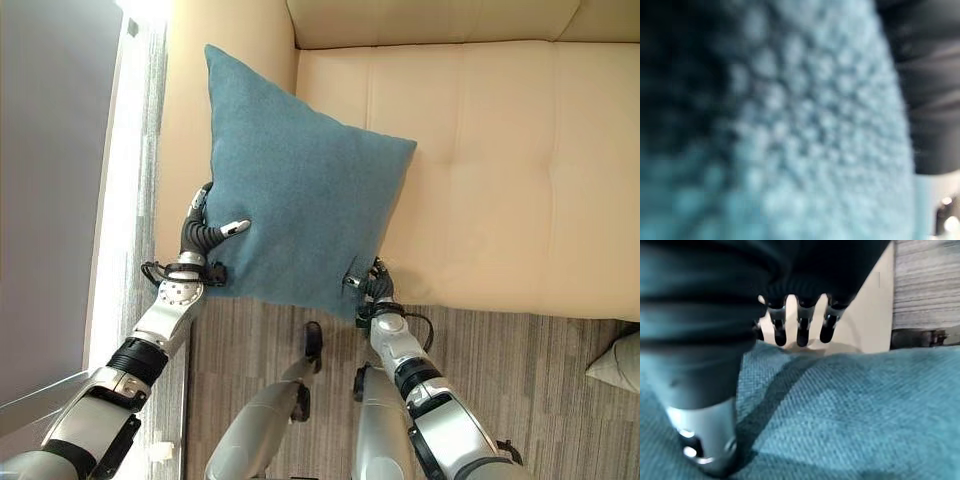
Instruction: Pick up all the scattered cushions and arrange them neatly on the sofa.
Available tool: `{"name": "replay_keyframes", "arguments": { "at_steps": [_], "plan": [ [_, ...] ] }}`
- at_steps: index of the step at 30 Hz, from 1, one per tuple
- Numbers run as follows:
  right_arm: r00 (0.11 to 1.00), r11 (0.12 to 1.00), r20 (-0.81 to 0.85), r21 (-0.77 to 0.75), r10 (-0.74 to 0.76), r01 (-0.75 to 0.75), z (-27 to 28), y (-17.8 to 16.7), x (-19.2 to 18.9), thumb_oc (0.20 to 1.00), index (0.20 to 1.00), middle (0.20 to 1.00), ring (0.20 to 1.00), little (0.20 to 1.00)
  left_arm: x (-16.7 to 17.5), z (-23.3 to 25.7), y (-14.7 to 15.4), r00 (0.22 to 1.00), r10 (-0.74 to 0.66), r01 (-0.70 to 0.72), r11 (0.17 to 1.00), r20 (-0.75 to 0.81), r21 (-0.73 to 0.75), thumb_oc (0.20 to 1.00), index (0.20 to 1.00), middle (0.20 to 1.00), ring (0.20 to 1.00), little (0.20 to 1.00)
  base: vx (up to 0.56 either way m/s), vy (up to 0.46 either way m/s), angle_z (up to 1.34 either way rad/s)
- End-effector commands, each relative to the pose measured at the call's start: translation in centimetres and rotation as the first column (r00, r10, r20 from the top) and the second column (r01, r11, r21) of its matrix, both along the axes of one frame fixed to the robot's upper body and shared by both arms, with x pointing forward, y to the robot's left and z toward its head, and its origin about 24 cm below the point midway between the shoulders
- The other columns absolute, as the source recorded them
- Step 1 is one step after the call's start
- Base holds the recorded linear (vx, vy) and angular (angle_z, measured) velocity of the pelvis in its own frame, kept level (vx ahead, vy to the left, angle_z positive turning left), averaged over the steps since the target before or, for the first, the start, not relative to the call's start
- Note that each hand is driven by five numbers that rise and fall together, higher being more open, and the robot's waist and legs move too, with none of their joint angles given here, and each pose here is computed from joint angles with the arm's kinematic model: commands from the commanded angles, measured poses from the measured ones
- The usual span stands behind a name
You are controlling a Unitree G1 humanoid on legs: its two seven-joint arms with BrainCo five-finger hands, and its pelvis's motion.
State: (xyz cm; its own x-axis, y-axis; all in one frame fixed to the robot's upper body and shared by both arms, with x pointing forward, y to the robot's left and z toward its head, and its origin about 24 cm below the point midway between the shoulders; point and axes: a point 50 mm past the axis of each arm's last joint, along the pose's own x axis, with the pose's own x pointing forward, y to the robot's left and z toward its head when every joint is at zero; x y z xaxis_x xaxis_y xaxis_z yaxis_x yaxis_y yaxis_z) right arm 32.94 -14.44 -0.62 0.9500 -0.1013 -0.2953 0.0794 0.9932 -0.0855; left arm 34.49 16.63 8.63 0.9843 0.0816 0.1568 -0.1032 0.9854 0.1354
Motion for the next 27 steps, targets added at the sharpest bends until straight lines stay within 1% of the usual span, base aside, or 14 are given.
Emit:
{"name": "replay_keyframes", "arguments": {
  "at_steps": [1, 4, 6, 9, 10, 11, 12, 14, 16, 22, 27],
  "plan": [
    [0.975, 0.963, 0.165, 0.197, 0.151, -0.183, 2.9, 6.6, 0.7, 0.2, 0.2, 0.2, 0.2, 0.2, -0.9, -1.1, -2.8, 0.994, -0.107, 0.106, 0.993, -0.012, -0.049, 0.2, 0.2, 0.2, 0.2, 0.2, -0.02, -0.017, 0.16],
    [0.971, 0.946, 0.189, 0.262, 0.146, -0.193, 3.0, 6.8, 0.0, 0.2, 0.2, 0.2, 0.2, 0.2, -1.4, -1.9, -3.1, 0.993, -0.115, 0.111, 0.989, -0.034, -0.093, 0.2, 0.2, 0.2, 0.2, 0.2, 0.03, -0.049, 0.1],
    [0.97, 0.957, 0.207, 0.231, 0.127, -0.175, 2.7, 5.6, -0.7, 0.2, 0.2, 0.2, 0.2, 0.2, -2.2, -2.7, -2.9, 0.992, -0.114, 0.107, 0.986, -0.054, -0.126, 0.2, 0.2, 0.2, 0.2, 0.2, 0.07, -0.064, -0.01],
    [0.966, 0.966, 0.241, 0.214, 0.089, -0.143, 2.4, 2.9, -2.3, 0.2, 0.2, 0.2, 0.2, 0.2, -3.8, -3.8, -2.9, 0.987, -0.14, 0.127, 0.98, -0.076, -0.157, 0.2, 0.2, 0.2, 0.2, 0.2, 0.13, -0.072, -0.08],
    [0.966, 0.966, 0.241, 0.214, 0.089, -0.143, 2.4, 2.9, -2.3, 0.2, 0.2, 0.2, 0.2, 0.2, -3.8, -3.8, -2.8, 0.987, -0.14, 0.127, 0.98, -0.076, -0.156, 0.2, 0.2, 0.2, 0.2, 0.2, 0.18, -0.065, -0.1],
    [0.966, 0.975, 0.246, 0.183, 0.075, -0.122, 2.0, 1.3, -3.4, 0.2, 0.2, 0.2, 0.2, 0.2, -4.8, -4.3, -2.6, 0.984, -0.153, 0.137, 0.977, -0.087, -0.162, 0.2, 0.2, 0.2, 0.2, 0.2, 0.15, -0.046, -0.07],
    [0.967, 0.978, 0.245, 0.176, 0.071, -0.116, 1.9, 0.9, -3.8, 0.2, 0.2, 0.2, 0.2, 0.2, -5.2, -4.6, -2.5, 0.984, -0.153, 0.136, 0.977, -0.095, -0.163, 0.2, 0.2, 0.2, 0.2, 0.2, 0.23, -0.069, -0.06],
    [0.967, 0.984, 0.249, 0.144, 0.062, -0.1, 1.7, -0.6, -5.1, 0.2, 0.2, 0.2, 0.2, 0.2, -6.5, -5.2, -1.8, 0.983, -0.148, 0.126, 0.976, -0.112, -0.177, 0.2, 0.2, 0.2, 0.2, 0.2, 0.17, -0.047, -0.06],
    [0.965, 0.992, 0.253, 0.081, 0.073, -0.096, 1.6, -2.1, -6.6, 0.2, 0.2, 0.2, 0.2, 0.2, -8.2, -5.6, -0.6, 0.982, -0.142, 0.12, 0.978, -0.126, -0.169, 0.2, 0.2, 0.2, 0.2, 0.2, 0.13, 0.003, -0.14],
    [0.958, 0.994, 0.281, 0.082, 0.051, -0.077, 2.2, -2.9, -7.8, 0.2, 0.2, 0.2, 0.2, 0.2, -9.5, -5.5, 0.2, 0.984, -0.131, 0.111, 0.981, -0.12, -0.162, 0.2, 0.2, 0.2, 0.2, 0.2, 0.04, 0.072, -0.19],
    [0.942, 0.987, 0.328, 0.116, 0.072, -0.115, 3.3, -1.9, -7.7, 0.2, 0.2, 0.2, 0.2, 0.2, -9.7, -4.9, 0.4, 0.988, -0.118, 0.099, 0.979, -0.098, -0.177, 0.2, 0.2, 0.2, 0.2, 0.2, -0.07, 0.106, -0.48]
  ]
}}
